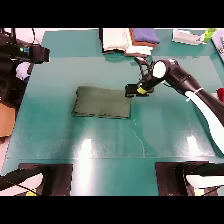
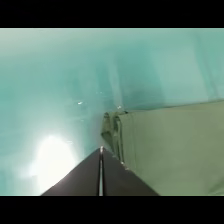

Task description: Fold the shirts.

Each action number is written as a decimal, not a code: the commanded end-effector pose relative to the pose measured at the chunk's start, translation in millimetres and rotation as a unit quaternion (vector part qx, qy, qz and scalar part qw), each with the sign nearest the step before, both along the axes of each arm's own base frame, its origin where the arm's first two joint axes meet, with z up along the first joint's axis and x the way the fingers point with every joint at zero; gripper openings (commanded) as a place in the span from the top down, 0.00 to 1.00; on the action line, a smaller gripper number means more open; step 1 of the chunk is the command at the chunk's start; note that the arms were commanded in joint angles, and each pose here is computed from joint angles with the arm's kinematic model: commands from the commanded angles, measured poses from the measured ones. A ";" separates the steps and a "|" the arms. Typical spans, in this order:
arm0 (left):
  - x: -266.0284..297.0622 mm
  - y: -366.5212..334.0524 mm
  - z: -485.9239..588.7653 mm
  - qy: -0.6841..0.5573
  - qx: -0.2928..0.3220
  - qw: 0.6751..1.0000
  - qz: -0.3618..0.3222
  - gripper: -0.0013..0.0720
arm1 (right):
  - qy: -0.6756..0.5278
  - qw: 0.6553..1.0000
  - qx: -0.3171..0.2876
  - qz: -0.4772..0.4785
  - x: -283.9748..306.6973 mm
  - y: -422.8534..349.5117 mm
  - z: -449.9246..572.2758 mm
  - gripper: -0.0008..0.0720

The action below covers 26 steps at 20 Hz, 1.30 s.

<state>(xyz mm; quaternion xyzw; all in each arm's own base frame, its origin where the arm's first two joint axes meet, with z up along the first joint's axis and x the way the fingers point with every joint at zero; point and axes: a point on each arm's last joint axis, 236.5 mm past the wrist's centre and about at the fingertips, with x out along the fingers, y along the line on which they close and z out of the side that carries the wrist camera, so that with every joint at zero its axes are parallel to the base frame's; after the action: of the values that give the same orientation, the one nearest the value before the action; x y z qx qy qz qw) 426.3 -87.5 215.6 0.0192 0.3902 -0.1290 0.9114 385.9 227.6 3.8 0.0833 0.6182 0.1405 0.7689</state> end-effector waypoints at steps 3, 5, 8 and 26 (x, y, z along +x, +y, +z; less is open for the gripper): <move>-5.6 -4.4 -14.6 0.023 0.000 1.000 -0.014 0.94 | 0.098 0.991 0.025 -0.083 -14.2 7.5 -47.7 0.17; -6.0 -4.4 -14.7 0.023 0.001 1.000 -0.015 0.94 | 0.117 0.988 0.043 -0.092 -13.5 19.4 -63.5 0.17; -6.5 -5.1 -14.9 0.023 0.004 1.000 -0.021 0.95 | 0.124 0.983 0.078 -0.114 -4.1 35.9 -76.3 0.17; -41.8 -139.0 2.2 -0.021 -0.020 0.983 -0.179 0.95 | -0.147 0.967 -0.099 -0.181 58.2 -225.4 145.3 0.96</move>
<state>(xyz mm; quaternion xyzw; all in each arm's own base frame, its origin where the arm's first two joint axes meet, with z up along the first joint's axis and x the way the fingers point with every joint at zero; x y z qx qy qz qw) 393.8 -199.0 213.2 0.0633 0.3735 -0.2689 0.8855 458.6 94.8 97.4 0.1276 0.5084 0.0280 0.8511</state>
